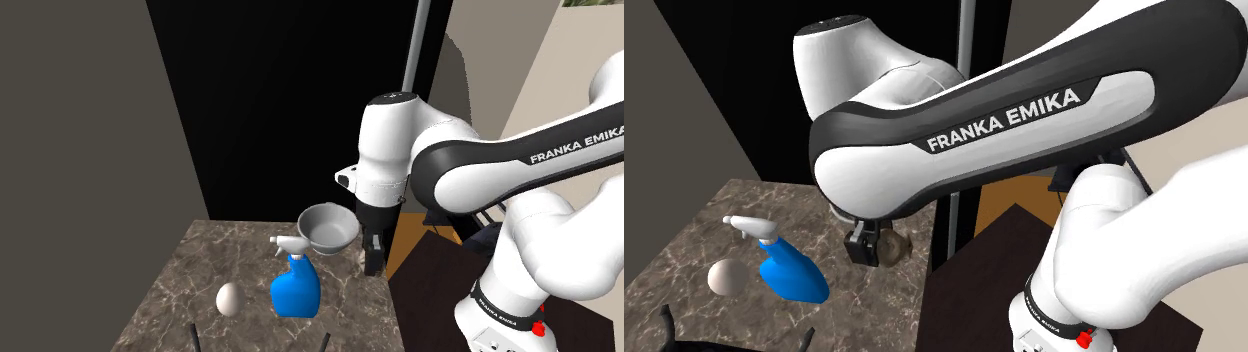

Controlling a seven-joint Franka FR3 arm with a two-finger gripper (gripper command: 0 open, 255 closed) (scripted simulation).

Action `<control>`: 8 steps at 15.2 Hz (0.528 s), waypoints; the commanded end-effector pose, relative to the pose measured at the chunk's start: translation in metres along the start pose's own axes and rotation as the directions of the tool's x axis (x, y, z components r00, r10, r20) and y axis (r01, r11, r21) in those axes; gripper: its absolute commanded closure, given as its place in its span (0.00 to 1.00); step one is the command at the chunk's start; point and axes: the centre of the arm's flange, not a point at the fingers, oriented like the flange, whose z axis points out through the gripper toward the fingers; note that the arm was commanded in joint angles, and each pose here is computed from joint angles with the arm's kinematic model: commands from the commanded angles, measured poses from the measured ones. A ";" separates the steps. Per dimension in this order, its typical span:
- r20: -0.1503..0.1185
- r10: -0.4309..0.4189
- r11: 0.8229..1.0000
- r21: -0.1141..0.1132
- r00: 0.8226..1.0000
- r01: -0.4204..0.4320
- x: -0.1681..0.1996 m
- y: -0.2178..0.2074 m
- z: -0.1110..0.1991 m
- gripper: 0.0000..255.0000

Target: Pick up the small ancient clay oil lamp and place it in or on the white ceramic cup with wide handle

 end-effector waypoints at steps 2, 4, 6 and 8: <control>0.001 0.000 1.000 0.000 1.000 0.000 0.000 -0.001 -0.016 1.00; 0.001 0.000 1.000 0.000 1.000 0.000 0.000 -0.001 -0.027 1.00; 0.001 0.000 1.000 0.000 1.000 0.000 0.000 -0.002 -0.037 1.00; 0.001 0.000 1.000 0.000 1.000 0.000 0.000 -0.002 -0.045 1.00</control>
